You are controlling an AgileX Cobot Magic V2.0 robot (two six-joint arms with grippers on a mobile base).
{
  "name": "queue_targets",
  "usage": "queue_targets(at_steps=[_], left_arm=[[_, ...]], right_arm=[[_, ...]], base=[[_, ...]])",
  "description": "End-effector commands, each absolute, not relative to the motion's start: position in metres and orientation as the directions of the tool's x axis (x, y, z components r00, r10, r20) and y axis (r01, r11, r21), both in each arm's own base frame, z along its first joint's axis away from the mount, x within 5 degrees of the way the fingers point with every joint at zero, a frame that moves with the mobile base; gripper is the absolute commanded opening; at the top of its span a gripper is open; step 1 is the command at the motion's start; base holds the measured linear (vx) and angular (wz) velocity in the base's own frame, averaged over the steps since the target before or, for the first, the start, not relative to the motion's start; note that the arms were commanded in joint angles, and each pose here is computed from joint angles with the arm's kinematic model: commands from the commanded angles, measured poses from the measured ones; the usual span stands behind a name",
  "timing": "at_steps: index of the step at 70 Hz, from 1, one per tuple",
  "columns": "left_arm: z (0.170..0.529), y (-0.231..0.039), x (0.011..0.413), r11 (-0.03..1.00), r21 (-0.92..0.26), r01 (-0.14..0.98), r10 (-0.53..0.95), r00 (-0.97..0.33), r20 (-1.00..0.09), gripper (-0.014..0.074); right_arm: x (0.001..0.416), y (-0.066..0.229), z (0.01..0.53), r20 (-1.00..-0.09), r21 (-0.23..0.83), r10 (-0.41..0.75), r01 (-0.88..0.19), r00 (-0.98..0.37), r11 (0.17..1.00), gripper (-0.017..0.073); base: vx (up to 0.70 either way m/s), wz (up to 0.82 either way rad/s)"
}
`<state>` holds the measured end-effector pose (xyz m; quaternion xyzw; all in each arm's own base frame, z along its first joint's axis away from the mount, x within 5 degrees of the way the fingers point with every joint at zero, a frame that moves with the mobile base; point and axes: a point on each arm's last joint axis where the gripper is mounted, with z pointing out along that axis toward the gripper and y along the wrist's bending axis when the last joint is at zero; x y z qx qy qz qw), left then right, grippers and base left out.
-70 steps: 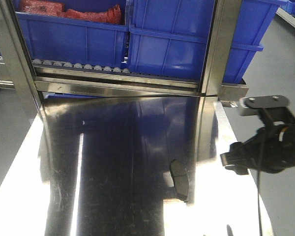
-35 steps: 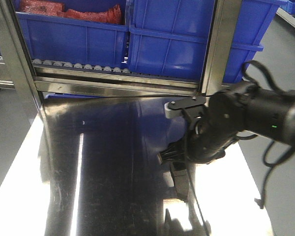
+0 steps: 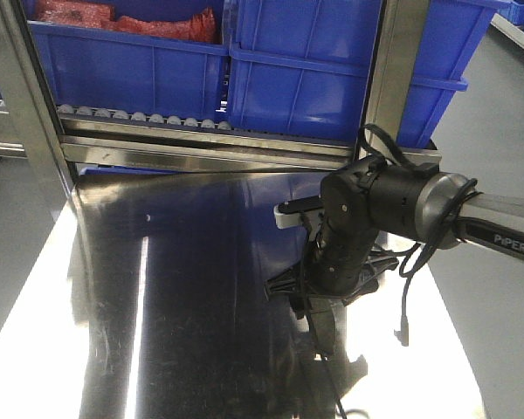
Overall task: Move and align brake pads A on conveyor
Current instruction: 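Lower the right gripper onto the remaining brake pad and grasp it, then lift the brake pad with the right gripper, holding both pads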
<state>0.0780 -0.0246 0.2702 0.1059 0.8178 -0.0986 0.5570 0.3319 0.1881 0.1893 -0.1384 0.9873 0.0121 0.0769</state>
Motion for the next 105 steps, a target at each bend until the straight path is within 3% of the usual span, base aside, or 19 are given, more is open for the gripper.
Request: queue_targets(at_steps=[1, 21, 31, 40, 58, 79, 105], left_arm=[[0.287, -0.025, 0.081, 0.957, -0.048, 0.286, 0.026, -0.252, -0.967, -0.0006], [0.287, -0.025, 0.081, 0.957, -0.048, 0.286, 0.027, -0.253, -0.967, -0.0006], [0.287, -0.025, 0.081, 0.957, -0.048, 0.286, 0.027, -0.253, -0.967, -0.0006], [0.287, -0.025, 0.081, 0.957, -0.048, 0.286, 0.027, -0.253, -0.967, -0.0006], [0.287, -0.025, 0.081, 0.957, -0.048, 0.286, 0.027, -0.253, -0.967, -0.0006], [0.287, -0.025, 0.081, 0.957, -0.048, 0.286, 0.027, -0.254, -0.967, -0.0006], [0.287, -0.025, 0.08, 0.957, -0.048, 0.286, 0.028, -0.256, -0.966, -0.0006]], right_arm=[[0.337, 0.186, 0.208, -0.215, 0.014, -0.249, -0.258, -0.944, 0.966, 0.0486], [0.339, 0.185, 0.192, -0.162, 0.005, -0.239, -0.243, -0.957, 0.97, 0.0482], [0.341, 0.186, 0.188, -0.161, 0.005, -0.235, -0.239, -0.959, 0.971, 0.0433], [0.342, 0.187, 0.189, -0.178, 0.014, -0.229, -0.235, -0.957, 0.972, 0.0319], [0.343, 0.188, 0.198, -0.232, 0.037, -0.187, -0.2, -0.955, 0.979, -0.0016], [0.328, 0.166, 0.251, -0.417, -0.038, -0.22, -0.225, -0.882, 0.974, -0.0006], [0.252, 0.071, 0.311, -0.663, 0.001, -0.074, -0.1, -0.745, 0.995, -0.0001]], base=[[0.0, 0.0], [0.0, 0.0], [0.0, 0.0], [0.0, 0.0], [0.0, 0.0], [0.0, 0.0], [0.0, 0.0]])
